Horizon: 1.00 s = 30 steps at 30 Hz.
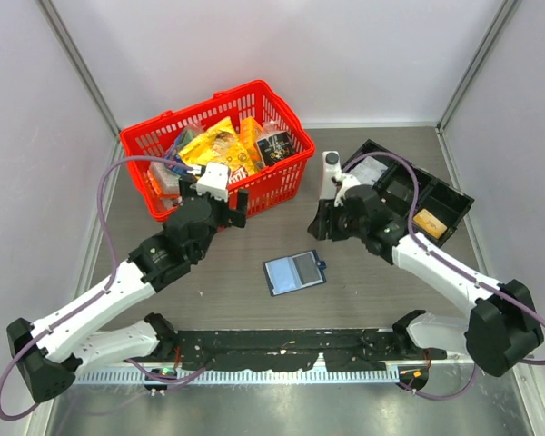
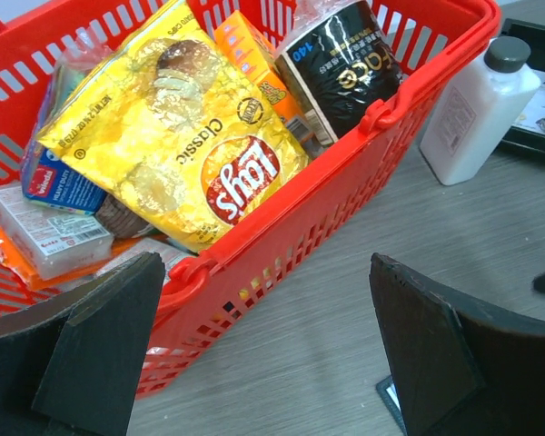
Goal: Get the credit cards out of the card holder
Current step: Remove the credit card from the card holder.
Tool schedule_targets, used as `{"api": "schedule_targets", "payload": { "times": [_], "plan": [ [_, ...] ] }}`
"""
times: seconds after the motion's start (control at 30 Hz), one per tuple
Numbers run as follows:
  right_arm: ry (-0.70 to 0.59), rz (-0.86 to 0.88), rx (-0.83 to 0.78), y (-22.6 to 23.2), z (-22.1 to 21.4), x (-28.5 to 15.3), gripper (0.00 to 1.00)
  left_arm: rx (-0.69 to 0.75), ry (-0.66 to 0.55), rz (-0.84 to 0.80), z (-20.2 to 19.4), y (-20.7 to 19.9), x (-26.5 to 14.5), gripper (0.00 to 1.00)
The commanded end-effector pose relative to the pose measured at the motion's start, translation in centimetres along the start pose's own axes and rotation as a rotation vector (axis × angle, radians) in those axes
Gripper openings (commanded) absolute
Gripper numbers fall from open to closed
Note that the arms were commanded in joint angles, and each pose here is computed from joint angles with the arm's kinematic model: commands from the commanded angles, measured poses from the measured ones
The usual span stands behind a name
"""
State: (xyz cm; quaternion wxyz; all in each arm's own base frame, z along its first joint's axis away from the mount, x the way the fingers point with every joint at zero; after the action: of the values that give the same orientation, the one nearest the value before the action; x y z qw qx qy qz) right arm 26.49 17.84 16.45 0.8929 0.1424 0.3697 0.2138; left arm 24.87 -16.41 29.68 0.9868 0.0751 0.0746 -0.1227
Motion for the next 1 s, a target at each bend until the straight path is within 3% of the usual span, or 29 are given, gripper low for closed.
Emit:
{"api": "schedule_targets", "payload": {
  "times": [0.0,0.33,0.57,0.8,0.97],
  "plan": [
    [-0.059,0.166,0.027,4.7,-1.5,-0.1,0.54,-0.117,0.018,-0.033,1.6,-0.8,-0.1,1.0],
    [0.075,0.223,0.011,5.5,-8.5,2.0,0.53,-0.237,0.208,-0.107,-0.4,-6.1,-0.1,1.0],
    [0.082,0.085,-0.038,2.6,-9.9,2.5,0.53,-0.329,0.347,-0.185,-4.8,-11.5,-1.2,0.98],
    [0.078,-0.014,-0.052,0.6,-10.6,3.0,0.53,-0.367,0.45,-0.22,-8.7,-15.1,-1.2,0.91],
    [0.068,-0.061,-0.057,0.1,-10.4,3.0,0.53,-0.406,0.499,-0.23,-11.2,-16.6,-0.7,0.8]
  ]
}}
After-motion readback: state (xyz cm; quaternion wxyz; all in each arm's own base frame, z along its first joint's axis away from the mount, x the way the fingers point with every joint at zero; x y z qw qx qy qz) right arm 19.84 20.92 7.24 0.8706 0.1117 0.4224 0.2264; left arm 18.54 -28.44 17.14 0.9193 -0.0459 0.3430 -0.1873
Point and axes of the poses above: each gripper's point midway between its finger pads, its own x axis out along the fingers, its own y axis along the line the jaws close on, z = x × y, the point moved 4 cm from there along -x, back along the fingers, and after that the axes turned 3 degrees about x, right-handed, at the moved point
